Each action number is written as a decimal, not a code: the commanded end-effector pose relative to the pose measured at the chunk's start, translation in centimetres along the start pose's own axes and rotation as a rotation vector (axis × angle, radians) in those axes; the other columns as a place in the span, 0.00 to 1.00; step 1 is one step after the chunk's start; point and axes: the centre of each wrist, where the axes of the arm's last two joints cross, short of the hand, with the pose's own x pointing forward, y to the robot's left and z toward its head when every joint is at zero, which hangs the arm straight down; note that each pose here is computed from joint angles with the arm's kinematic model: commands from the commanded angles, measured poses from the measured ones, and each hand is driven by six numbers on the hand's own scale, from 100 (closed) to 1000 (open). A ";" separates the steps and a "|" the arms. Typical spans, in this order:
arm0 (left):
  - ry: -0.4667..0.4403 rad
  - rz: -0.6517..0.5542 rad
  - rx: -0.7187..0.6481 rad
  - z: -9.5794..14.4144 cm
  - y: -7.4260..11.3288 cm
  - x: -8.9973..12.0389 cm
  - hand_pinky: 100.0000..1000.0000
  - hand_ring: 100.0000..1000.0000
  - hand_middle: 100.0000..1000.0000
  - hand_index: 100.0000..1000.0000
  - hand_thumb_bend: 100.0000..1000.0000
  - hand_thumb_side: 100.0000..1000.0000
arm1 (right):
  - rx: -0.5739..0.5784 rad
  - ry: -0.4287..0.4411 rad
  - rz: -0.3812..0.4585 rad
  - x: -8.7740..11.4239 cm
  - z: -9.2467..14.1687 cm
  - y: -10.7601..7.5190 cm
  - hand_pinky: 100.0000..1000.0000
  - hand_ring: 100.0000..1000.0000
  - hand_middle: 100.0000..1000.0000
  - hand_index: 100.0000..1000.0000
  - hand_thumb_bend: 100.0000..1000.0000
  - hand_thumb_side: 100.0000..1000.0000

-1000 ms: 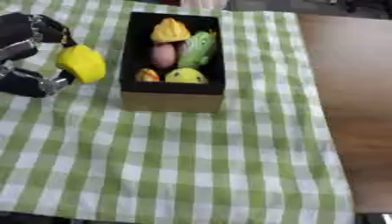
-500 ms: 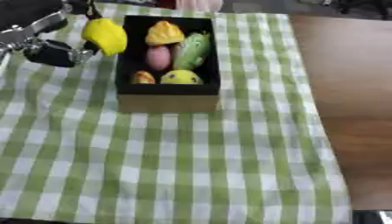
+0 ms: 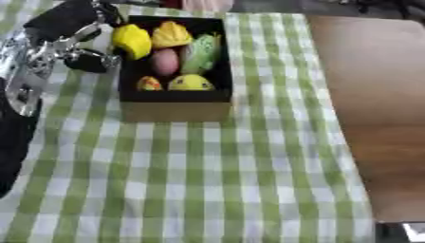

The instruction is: Pick up objects on the table and place them in the box.

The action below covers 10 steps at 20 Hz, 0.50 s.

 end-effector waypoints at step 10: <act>0.008 -0.062 -0.010 -0.3 -1.1 0.3 0.81 0.72 0.59 0.76 0.07 0.05 | 0.036 0.017 0.020 0.3 -0.6 -0.6 1.00 1.00 0.56 0.99 0.00 0.88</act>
